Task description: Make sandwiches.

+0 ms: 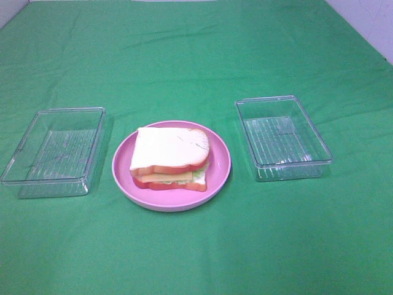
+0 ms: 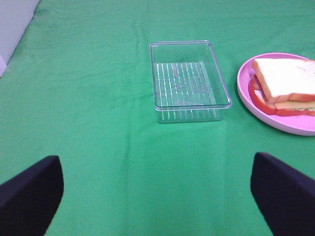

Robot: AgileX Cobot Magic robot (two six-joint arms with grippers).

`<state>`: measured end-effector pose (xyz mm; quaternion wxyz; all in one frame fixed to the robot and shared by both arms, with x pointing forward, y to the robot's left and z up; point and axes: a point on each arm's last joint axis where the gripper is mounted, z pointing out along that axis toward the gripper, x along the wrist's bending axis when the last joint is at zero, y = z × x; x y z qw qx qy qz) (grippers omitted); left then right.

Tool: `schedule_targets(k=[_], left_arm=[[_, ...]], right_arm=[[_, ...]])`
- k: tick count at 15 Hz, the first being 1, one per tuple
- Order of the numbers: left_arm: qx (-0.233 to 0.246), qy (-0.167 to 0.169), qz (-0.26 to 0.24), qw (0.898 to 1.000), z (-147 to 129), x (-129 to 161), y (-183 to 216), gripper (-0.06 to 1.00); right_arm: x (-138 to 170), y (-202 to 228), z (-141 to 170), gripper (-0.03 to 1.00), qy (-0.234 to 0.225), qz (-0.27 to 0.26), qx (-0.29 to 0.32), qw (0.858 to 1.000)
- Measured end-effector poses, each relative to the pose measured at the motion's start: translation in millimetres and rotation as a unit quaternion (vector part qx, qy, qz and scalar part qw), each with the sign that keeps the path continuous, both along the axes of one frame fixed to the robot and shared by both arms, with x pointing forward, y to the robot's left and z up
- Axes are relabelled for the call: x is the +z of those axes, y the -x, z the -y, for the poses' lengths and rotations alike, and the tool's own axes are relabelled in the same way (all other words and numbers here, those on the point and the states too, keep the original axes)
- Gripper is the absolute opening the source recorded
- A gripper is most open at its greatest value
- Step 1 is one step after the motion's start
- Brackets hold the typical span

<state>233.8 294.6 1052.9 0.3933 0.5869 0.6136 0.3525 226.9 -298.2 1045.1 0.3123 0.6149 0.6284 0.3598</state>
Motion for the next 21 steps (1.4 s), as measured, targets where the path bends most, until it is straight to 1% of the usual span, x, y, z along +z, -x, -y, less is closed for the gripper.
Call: schedule_targets(k=[21], left_arm=[[-0.002, 0.003, 0.0, 1.0, 0.6, 0.0, 0.0, 0.96]], right_arm=[[-0.5, -0.8, 0.0, 0.77, 0.004, 0.002, 0.002, 1.0]])
